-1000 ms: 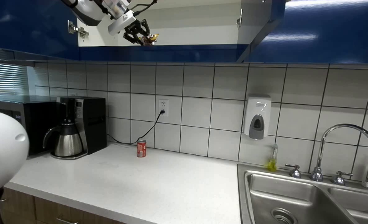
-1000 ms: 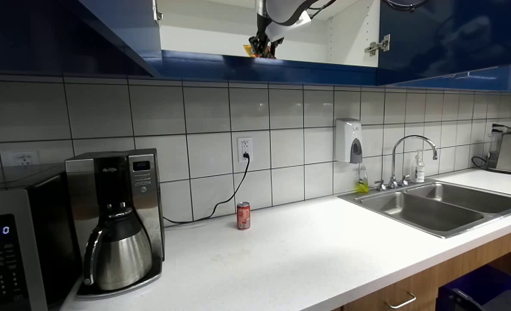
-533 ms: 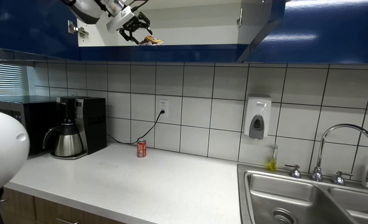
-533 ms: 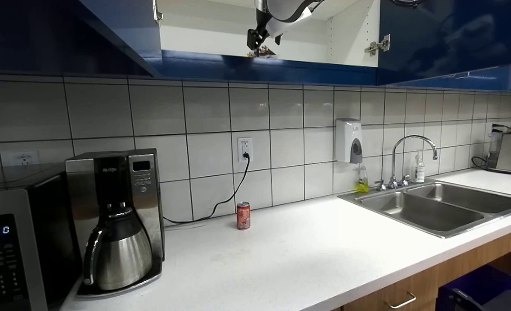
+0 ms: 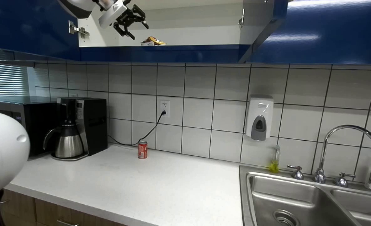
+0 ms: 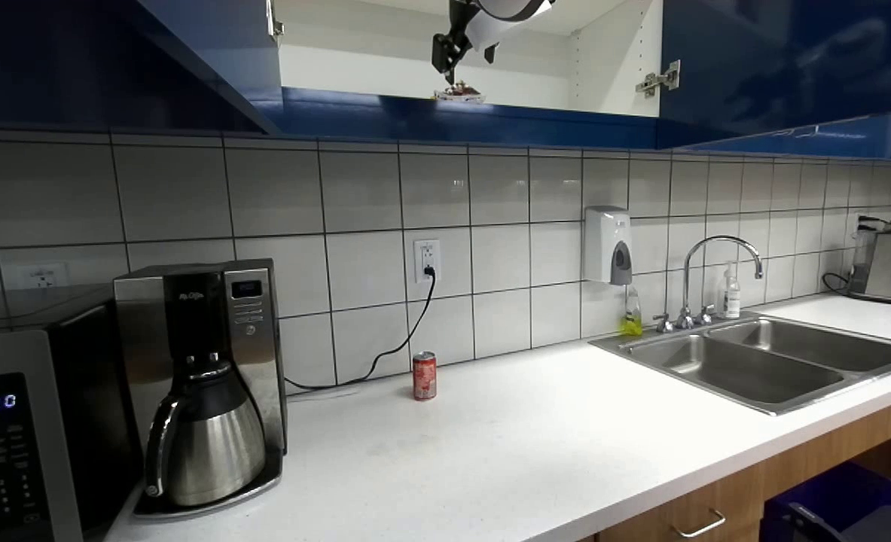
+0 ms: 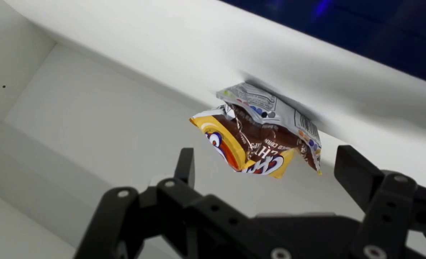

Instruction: Put the yellow and brown packet in the open upper cabinet.

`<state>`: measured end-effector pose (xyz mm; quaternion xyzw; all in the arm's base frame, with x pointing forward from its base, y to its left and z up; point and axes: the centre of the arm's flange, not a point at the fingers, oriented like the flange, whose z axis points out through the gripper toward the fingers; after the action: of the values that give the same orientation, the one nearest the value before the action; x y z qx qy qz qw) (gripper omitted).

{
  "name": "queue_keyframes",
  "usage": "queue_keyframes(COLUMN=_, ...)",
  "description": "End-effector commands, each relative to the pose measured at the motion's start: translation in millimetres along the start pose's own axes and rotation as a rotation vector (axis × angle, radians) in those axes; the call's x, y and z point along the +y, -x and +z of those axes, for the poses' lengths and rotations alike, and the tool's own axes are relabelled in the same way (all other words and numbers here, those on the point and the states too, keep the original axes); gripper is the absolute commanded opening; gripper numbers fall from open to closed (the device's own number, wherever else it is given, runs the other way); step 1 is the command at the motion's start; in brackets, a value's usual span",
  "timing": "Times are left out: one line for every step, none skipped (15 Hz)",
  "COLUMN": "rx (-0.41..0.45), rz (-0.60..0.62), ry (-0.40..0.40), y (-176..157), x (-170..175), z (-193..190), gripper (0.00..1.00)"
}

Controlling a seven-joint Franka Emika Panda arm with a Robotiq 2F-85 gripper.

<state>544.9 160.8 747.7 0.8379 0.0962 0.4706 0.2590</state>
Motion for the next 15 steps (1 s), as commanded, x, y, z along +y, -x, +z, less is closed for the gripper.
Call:
queue_keyframes(rx=-0.008, rz=0.038, ry=0.044, y=32, x=-13, z=-42, gripper=1.0)
queue_keyframes(rx=-0.012, rz=0.05, ry=0.049, y=38, x=-17, z=-52, gripper=1.0)
queue_keyframes(rx=-0.016, rz=0.06, ry=0.054, y=44, x=-21, z=-60, gripper=1.0)
queue_keyframes(rx=-0.02, rz=0.063, ry=0.055, y=47, x=-27, z=-68, gripper=1.0)
queue_keyframes(rx=-0.024, rz=0.066, ry=0.055, y=54, x=-31, z=-76, gripper=1.0)
queue_keyframes(rx=-0.031, rz=0.065, ry=0.052, y=59, x=-38, z=-84, gripper=1.0)
queue_keyframes(rx=-0.039, rz=0.061, ry=0.055, y=65, x=-44, z=-91, gripper=1.0)
queue_keyframes(rx=-0.056, rz=0.057, ry=0.049, y=75, x=-51, z=-97, gripper=1.0)
queue_keyframes(rx=-0.072, rz=0.054, ry=0.039, y=81, x=-57, z=-100, gripper=1.0)
queue_keyframes(rx=-0.104, rz=0.049, ry=0.026, y=92, x=-65, z=-103, gripper=1.0)
queue_keyframes(rx=-0.137, rz=0.045, ry=0.008, y=105, x=-72, z=-104, gripper=1.0)
queue_keyframes(rx=-0.172, rz=0.04, ry=-0.003, y=112, x=-78, z=-104, gripper=1.0)
queue_keyframes(rx=-0.205, rz=0.043, ry=-0.024, y=122, x=-84, z=-103, gripper=1.0)
queue_keyframes(rx=-0.242, rz=0.051, ry=-0.046, y=135, x=-90, z=-101, gripper=1.0)
queue_keyframes(rx=-0.279, rz=0.06, ry=-0.065, y=144, x=-94, z=-97, gripper=1.0)
